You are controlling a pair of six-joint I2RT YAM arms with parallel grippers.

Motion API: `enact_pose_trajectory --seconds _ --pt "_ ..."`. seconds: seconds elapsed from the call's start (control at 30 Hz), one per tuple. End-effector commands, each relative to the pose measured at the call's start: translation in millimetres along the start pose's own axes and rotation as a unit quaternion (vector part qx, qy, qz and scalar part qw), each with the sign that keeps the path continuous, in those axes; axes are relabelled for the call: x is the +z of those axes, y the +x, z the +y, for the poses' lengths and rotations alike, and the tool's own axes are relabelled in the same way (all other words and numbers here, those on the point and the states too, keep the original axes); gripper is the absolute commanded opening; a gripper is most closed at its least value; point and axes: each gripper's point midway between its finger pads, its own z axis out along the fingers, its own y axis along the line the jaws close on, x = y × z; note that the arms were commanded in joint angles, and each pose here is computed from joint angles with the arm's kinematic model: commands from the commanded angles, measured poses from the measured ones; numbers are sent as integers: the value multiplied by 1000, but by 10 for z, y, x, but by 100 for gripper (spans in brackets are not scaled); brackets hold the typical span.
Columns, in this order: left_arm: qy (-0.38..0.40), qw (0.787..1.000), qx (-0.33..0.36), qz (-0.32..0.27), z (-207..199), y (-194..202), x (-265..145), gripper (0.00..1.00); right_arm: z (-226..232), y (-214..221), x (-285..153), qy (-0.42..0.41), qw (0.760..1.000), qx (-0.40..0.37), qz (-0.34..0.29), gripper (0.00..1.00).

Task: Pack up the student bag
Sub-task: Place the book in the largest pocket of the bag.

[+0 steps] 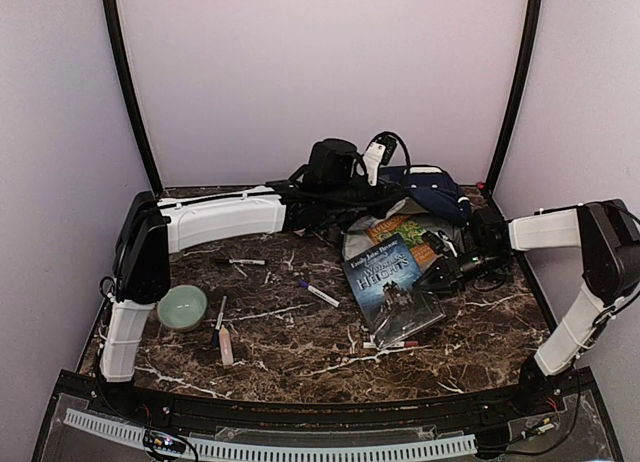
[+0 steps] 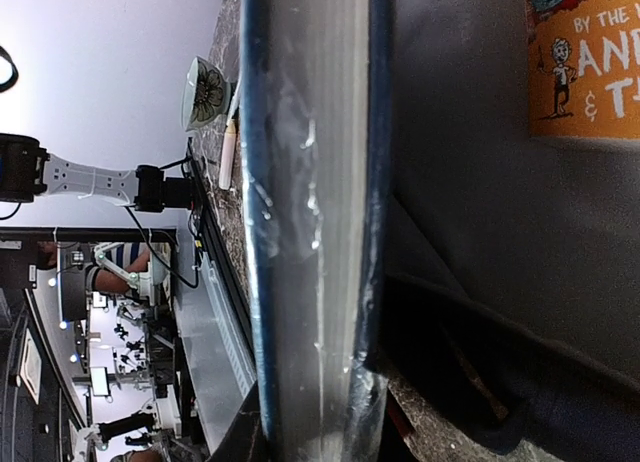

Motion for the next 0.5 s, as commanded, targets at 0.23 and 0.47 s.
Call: enact_pose_trajectory --seconds 0.23,0.47 --pt "46 990 32 -126 -538 -1005 -647 0 -376 -493 -337 -23 994 56 -94 0" --pt "52 991 40 -115 -593 -940 -653 0 -541 -683 -405 -1 992 50 -117 0"
